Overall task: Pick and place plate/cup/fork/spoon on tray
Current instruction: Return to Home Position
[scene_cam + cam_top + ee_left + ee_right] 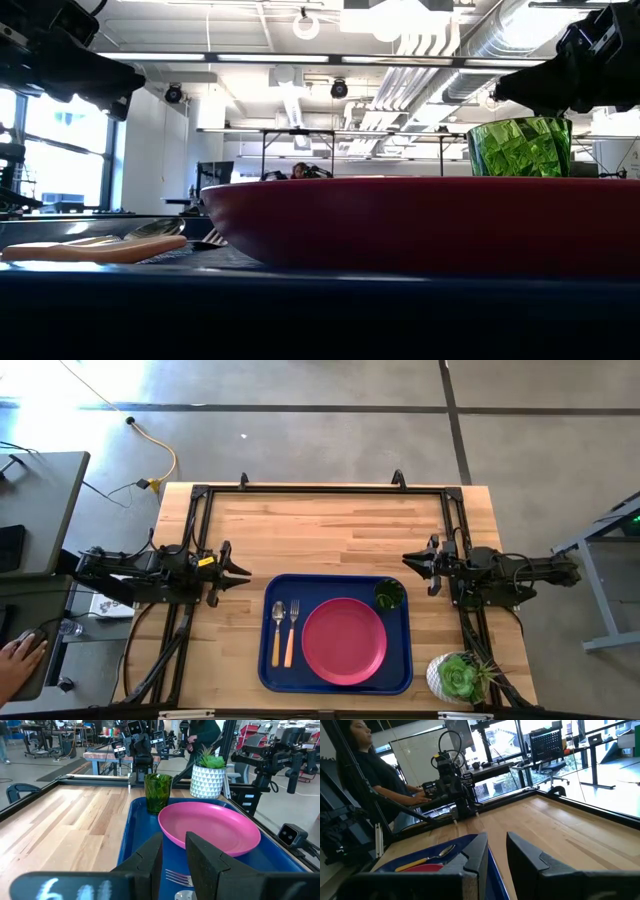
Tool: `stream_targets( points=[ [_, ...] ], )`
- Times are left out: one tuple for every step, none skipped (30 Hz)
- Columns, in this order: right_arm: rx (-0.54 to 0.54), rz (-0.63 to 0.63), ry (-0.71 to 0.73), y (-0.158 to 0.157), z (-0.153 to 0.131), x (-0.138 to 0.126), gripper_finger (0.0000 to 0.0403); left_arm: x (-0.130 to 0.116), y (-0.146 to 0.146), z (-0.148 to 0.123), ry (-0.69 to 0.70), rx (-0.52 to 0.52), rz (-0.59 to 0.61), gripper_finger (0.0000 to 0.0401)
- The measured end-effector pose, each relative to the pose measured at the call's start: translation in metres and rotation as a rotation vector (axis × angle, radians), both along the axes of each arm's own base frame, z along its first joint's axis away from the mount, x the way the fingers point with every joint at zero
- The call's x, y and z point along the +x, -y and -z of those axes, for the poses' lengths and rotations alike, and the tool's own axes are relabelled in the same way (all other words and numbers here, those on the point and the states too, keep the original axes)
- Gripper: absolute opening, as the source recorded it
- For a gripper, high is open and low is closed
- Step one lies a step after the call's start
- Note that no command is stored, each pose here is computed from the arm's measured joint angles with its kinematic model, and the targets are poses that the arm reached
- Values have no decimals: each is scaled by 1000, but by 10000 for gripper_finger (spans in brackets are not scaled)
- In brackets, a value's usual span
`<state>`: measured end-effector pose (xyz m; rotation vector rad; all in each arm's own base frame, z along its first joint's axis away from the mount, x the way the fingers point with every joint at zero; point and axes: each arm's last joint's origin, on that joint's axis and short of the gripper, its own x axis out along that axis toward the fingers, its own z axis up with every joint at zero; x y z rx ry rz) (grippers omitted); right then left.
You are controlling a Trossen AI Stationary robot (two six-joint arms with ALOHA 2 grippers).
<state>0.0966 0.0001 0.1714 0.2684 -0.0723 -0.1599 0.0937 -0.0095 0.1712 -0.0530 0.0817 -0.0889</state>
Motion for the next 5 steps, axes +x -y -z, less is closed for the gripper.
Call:
stream_targets(
  points=[
    [0, 0, 0, 0, 0, 0, 63, 0, 0, 0, 0, 0, 0, 76],
    [0, 0, 0, 0, 0, 0, 63, 0, 0, 0, 0, 0, 0, 76],
    [0, 0, 0, 0, 0, 0, 63, 0, 0, 0, 0, 0, 0, 76],
    [0, 0, 0, 0, 0, 0, 63, 0, 0, 0, 0, 0, 0, 76],
    [0, 0, 0, 0, 0, 0, 63, 0, 0, 0, 0, 0, 0, 76]
  ],
)
